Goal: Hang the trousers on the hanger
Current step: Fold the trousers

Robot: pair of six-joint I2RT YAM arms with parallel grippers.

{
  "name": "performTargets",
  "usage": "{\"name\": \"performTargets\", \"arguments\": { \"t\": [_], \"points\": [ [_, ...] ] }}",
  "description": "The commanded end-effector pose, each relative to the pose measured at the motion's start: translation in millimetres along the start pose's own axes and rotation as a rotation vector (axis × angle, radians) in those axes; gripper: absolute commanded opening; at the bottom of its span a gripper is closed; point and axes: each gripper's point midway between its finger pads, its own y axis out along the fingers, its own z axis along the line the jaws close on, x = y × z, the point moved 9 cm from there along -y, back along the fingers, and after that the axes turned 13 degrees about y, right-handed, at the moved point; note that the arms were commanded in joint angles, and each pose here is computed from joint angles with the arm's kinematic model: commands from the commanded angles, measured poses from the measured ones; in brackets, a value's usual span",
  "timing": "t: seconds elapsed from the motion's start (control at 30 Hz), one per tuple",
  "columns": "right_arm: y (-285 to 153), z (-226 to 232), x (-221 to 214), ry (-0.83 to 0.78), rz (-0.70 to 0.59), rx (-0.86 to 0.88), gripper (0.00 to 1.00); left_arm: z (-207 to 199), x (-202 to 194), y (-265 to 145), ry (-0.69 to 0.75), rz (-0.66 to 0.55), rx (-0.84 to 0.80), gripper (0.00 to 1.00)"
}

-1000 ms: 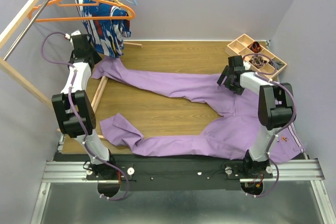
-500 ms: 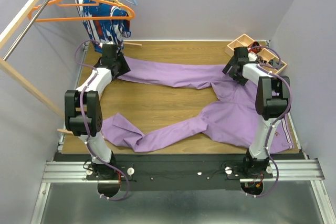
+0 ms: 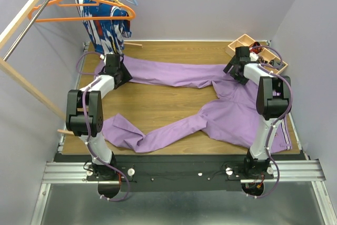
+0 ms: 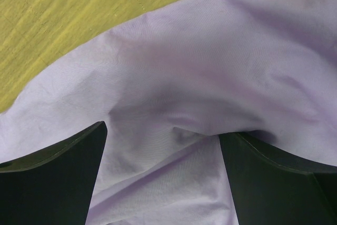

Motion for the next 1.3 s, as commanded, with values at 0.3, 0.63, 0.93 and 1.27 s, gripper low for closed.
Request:
{"name": "performTargets", "arguments": {
  "t": [0.3, 0.63, 0.93, 1.27],
  "points": [
    [18, -28, -38, 0.022, 0.164, -0.079, 0.95, 18, -2, 35, -0.093, -0.054, 0.13, 0.58],
    [20, -23, -36, 0.025, 0.171, -0.063, 0.95, 17, 3, 51, -0.122, -0.108, 0.124, 0.49],
    [18, -24, -35, 0.02, 0.157, -0.069, 0.95, 19, 7, 52, -0.111, -0.127, 0.137, 0.0],
    [19, -32, -37, 0.022, 0.15, -0.098, 0.95, 46, 19, -17, -0.128, -0.238, 0.192, 0.0]
  ]
}}
